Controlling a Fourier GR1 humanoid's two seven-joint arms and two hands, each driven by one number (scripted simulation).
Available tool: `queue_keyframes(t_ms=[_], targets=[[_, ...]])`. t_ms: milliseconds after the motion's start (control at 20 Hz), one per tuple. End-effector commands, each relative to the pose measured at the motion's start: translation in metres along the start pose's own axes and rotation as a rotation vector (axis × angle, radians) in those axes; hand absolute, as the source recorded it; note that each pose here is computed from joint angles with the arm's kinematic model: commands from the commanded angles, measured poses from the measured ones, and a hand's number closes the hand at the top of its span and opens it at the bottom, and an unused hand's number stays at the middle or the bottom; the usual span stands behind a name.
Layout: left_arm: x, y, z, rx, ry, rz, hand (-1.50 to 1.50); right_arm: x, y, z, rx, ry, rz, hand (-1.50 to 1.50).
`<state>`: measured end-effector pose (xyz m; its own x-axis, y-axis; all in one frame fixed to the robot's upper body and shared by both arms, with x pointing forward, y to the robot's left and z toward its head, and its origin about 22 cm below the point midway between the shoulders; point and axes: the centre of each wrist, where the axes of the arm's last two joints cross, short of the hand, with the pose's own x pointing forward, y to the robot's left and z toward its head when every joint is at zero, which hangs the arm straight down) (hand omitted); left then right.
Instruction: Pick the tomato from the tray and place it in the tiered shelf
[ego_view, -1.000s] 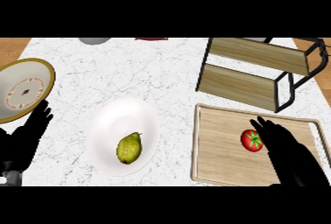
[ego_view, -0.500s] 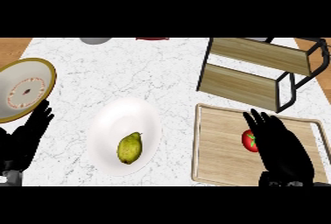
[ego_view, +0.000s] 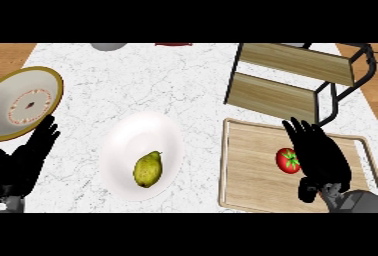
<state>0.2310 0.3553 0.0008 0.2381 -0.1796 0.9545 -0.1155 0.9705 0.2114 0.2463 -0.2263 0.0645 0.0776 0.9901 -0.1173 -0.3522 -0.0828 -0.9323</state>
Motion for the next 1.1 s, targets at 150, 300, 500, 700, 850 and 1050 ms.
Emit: queue_keyframes(t_ms=[150, 300, 500, 700, 850, 1050], targets=[[-0.005, -0.019, 0.002, -0.003, 0.007, 0.006, 0.0, -0.01, 0.019, -0.018, -0.023, -0.021, -0.019, -1.5], [-0.021, 0.001, -0.002, -0.003, 0.015, 0.004, 0.0, 0.011, 0.026, -0.026, -0.02, -0.027, -0.009, -1.5], [0.002, -0.004, -0.004, 0.005, 0.005, 0.01, 0.0, -0.016, 0.038, -0.035, 0.016, -0.029, 0.005, -1.5], [-0.007, -0.01, 0.014, -0.003, -0.001, 0.004, 0.0, -0.021, 0.045, -0.045, 0.019, -0.011, -0.009, -1.5], [0.005, -0.008, 0.008, -0.02, 0.003, 0.005, 0.0, -0.008, 0.048, -0.03, 0.033, -0.011, -0.031, 1.5], [0.001, -0.011, -0.003, -0.003, -0.001, -0.008, 0.0, -0.014, 0.062, -0.049, 0.027, -0.058, -0.014, 1.5]])
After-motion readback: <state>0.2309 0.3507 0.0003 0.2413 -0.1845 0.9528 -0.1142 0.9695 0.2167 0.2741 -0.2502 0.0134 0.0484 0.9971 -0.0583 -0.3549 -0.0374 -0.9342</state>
